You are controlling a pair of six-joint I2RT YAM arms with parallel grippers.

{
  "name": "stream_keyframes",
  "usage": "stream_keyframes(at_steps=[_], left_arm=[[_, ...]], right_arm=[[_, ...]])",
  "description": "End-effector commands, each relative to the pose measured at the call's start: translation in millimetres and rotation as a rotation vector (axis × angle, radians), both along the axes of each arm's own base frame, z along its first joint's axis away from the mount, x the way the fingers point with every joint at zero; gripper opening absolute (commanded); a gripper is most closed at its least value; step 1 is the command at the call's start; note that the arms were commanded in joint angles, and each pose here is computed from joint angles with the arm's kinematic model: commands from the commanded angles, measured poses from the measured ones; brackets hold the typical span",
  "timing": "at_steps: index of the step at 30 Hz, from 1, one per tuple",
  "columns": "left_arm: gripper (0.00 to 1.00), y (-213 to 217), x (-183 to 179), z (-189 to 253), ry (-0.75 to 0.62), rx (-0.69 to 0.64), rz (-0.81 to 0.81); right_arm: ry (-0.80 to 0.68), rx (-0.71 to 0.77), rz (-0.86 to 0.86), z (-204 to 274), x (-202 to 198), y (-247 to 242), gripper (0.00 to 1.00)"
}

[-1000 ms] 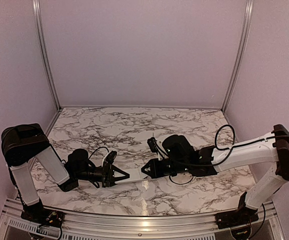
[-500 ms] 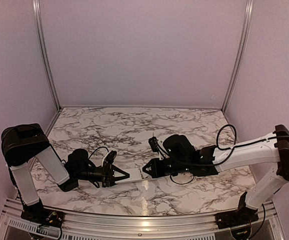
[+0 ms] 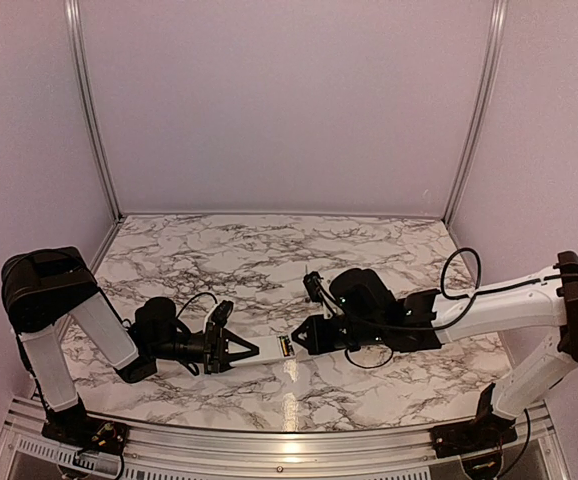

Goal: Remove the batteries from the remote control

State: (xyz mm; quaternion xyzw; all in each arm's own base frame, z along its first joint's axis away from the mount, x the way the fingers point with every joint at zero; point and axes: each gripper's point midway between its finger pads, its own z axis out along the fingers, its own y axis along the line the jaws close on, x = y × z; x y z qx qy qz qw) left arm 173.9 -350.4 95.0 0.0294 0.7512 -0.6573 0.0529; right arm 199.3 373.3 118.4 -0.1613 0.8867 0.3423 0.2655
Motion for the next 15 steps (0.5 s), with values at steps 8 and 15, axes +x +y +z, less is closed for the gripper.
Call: stream_keyframes(at_steps=[8, 15], left_arm=[[0.0, 5, -4, 80, -0.279, -0.239, 0.004], [0.0, 7, -1, 78, -0.299, -0.193, 0.026]], right_arm=[[-0.063, -0.066, -0.093, 21, 8, -27, 0.07], [-0.102, -0.062, -0.114, 40, 12, -37, 0.07]])
